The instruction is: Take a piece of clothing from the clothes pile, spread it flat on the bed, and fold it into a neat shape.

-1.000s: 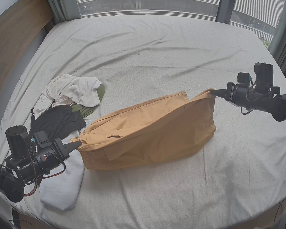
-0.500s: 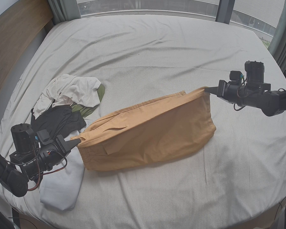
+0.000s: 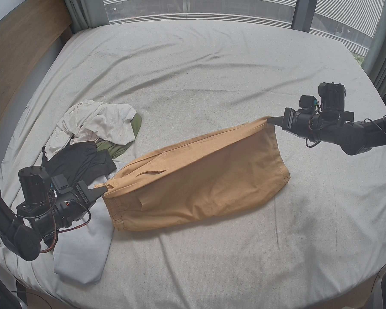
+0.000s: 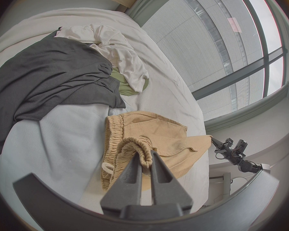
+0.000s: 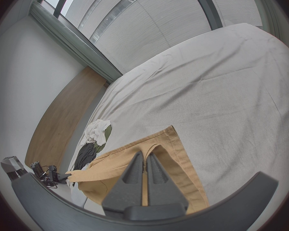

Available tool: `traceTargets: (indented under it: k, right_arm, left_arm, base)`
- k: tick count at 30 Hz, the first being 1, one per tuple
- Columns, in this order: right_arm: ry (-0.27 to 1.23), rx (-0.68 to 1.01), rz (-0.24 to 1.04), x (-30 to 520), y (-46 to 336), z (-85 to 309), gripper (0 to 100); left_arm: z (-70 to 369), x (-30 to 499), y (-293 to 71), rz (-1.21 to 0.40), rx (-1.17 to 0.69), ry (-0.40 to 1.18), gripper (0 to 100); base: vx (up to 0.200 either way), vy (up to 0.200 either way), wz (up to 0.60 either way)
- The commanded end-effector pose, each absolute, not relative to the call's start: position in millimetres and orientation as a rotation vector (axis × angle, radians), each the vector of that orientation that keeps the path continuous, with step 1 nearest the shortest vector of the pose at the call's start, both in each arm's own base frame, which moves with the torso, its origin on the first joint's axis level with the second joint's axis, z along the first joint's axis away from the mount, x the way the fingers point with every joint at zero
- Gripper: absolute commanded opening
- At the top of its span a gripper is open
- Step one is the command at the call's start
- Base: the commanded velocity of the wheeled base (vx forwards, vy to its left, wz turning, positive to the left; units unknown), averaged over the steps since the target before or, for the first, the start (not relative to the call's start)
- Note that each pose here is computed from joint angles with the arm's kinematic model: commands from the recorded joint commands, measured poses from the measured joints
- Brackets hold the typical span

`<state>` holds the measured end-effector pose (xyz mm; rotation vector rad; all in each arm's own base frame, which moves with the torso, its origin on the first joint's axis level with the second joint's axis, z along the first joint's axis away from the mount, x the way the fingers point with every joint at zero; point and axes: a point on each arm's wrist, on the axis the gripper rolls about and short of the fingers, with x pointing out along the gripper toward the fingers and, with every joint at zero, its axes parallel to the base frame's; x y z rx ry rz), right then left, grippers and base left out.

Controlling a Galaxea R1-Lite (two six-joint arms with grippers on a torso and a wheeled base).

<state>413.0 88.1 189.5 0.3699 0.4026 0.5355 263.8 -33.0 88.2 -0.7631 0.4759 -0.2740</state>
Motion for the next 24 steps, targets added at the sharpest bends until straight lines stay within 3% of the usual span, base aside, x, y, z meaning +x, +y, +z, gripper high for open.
traceTargets:
  k: [1,16,17,19,20,24]
  right_arm:
    - [0.406,0.37,0.536,416.8,89.4,186.4,0]
    - [0.401,0.37,0.536,423.1,89.9,184.0,0]
    - [0.397,0.37,0.537,423.9,90.1,185.1,0]
    - [0.395,0.369,0.537,424.4,90.2,185.3,0]
    - [0.397,0.368,0.538,424.2,90.8,185.4,100]
    - [0.373,0.367,0.523,437.4,92.3,181.3,100]
  left_arm:
    - [85.9,267.2,-33.1,-0.271,-0.764,0.481,0]
    - [79.5,276.0,-34.3,-0.275,-0.76,0.472,0]
    - [79.8,276.3,-34.3,-0.276,-0.76,0.465,100]
    - [80.2,276.5,-34.4,-0.277,-0.761,0.461,100]
    - [80.4,277.1,-34.0,-0.277,-0.761,0.458,100]
    - [82.3,278.9,-31.3,-0.261,-0.761,0.439,100]
  base:
    - [0.0,0.0,0.0]
    - [0.0,0.0,0.0]
    - [0.0,0.0,0.0]
    - [0.0,0.0,0.0]
    - [0.0,0.0,0.0]
    - [0.0,0.0,0.0]
